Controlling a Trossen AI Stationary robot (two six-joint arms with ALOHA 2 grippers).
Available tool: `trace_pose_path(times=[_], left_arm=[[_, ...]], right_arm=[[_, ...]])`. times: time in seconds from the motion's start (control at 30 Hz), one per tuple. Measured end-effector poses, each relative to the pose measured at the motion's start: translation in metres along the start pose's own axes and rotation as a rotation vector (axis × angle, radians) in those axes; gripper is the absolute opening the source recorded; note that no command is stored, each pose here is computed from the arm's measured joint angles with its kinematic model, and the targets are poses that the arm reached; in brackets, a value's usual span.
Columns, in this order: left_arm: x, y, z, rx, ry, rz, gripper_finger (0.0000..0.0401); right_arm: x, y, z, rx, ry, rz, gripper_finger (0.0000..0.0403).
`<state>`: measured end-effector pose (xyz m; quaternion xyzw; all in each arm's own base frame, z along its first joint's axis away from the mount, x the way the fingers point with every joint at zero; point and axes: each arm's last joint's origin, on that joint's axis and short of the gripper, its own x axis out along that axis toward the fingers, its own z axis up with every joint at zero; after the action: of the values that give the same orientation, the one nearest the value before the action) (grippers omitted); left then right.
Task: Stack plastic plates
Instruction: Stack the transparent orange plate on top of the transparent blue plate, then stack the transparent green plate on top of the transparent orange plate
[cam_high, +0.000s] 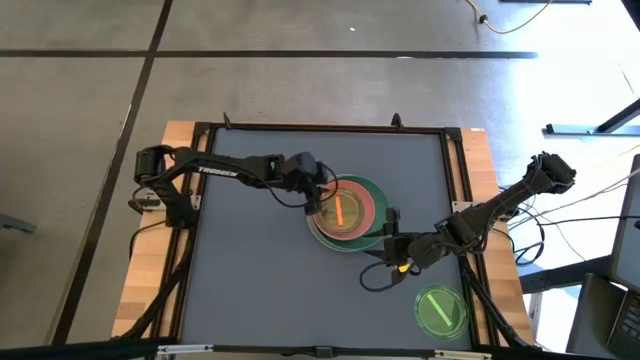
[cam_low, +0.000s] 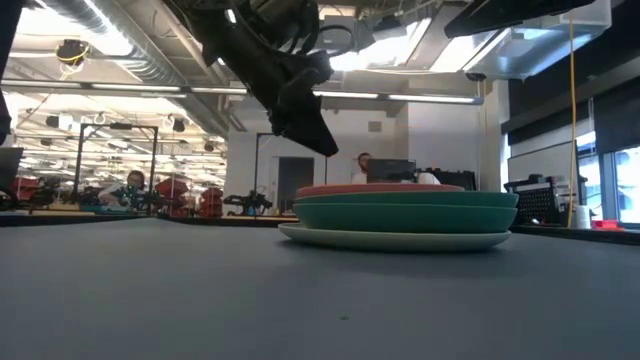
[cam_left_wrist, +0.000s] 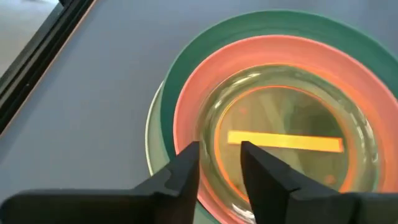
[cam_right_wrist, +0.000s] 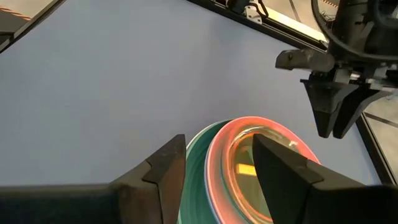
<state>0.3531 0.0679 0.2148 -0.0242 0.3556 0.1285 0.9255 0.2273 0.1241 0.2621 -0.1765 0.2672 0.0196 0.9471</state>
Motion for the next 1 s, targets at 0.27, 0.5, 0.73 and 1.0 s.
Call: trace_pose_path(times=[0.27,0.5,0.73,1.0], left_arm=[[-0.028,-0.009,0.01,0.088,-0.048,-0.077,0.0133],[-0.043,-0.026,0.003,0.155,-0.081,-0.117,0.0125],[-0.049,-0.042,-0.037,0.153,-0.197,-0.168,0.0124],[-0.063,-0.055,-0.09,0.116,-0.35,-0.246,0.0124]], right_arm=[[0.0,0.0,0.0,0.003,-0.001,0.0,0.0179],[0.0,0.0,-0.002,0.039,0.015,0.001,0.0179],[0.007,0.004,-0.006,0.087,0.055,0.002,0.0179],[0.005,0.007,-0.021,0.217,0.218,0.087,0.0179]])
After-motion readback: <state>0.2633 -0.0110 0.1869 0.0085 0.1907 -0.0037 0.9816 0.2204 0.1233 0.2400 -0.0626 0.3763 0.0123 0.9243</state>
